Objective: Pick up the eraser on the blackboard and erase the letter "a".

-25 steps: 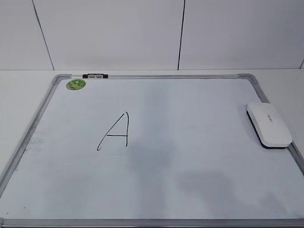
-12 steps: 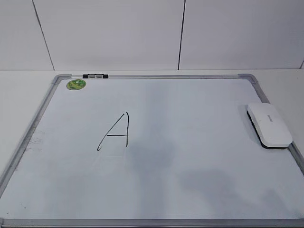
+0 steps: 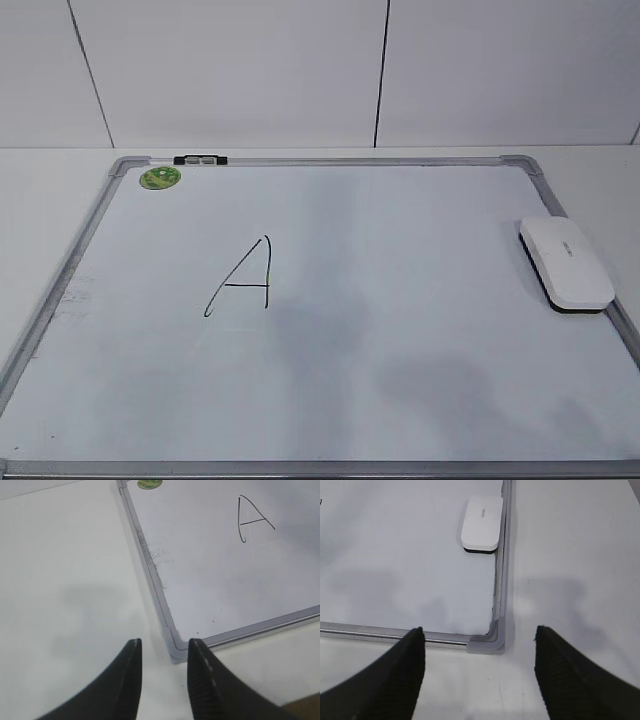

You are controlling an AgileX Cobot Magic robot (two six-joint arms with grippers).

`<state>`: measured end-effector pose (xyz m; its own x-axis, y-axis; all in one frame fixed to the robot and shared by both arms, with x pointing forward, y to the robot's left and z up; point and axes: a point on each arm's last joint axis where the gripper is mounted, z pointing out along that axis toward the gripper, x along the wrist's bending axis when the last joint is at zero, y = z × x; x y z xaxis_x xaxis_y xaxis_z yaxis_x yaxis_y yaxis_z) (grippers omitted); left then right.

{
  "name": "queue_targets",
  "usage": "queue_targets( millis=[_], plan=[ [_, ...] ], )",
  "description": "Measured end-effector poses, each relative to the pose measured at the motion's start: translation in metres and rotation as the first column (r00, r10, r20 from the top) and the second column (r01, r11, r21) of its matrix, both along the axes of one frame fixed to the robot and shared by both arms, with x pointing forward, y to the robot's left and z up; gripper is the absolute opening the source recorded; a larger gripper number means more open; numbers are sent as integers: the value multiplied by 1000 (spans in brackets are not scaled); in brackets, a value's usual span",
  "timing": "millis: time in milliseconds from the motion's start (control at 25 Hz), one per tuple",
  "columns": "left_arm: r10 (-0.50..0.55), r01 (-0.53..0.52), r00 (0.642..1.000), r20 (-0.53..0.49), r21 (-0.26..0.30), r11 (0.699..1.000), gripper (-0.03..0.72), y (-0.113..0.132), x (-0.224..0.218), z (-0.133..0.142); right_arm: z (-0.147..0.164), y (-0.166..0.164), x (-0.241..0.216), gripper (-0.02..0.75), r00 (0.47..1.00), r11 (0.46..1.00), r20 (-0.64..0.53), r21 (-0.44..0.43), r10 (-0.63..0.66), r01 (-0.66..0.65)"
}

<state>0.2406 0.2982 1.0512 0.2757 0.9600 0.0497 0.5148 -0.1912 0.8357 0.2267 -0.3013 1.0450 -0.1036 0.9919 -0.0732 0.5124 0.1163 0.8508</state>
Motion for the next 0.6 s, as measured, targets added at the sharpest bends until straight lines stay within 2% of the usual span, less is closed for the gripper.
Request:
queue_targets(
  millis=[600],
  plan=[
    [0,0,1000,0,0,1000,235,0,0,0,0,0,0,522,1000,1000,0,0,0,0]
  ],
)
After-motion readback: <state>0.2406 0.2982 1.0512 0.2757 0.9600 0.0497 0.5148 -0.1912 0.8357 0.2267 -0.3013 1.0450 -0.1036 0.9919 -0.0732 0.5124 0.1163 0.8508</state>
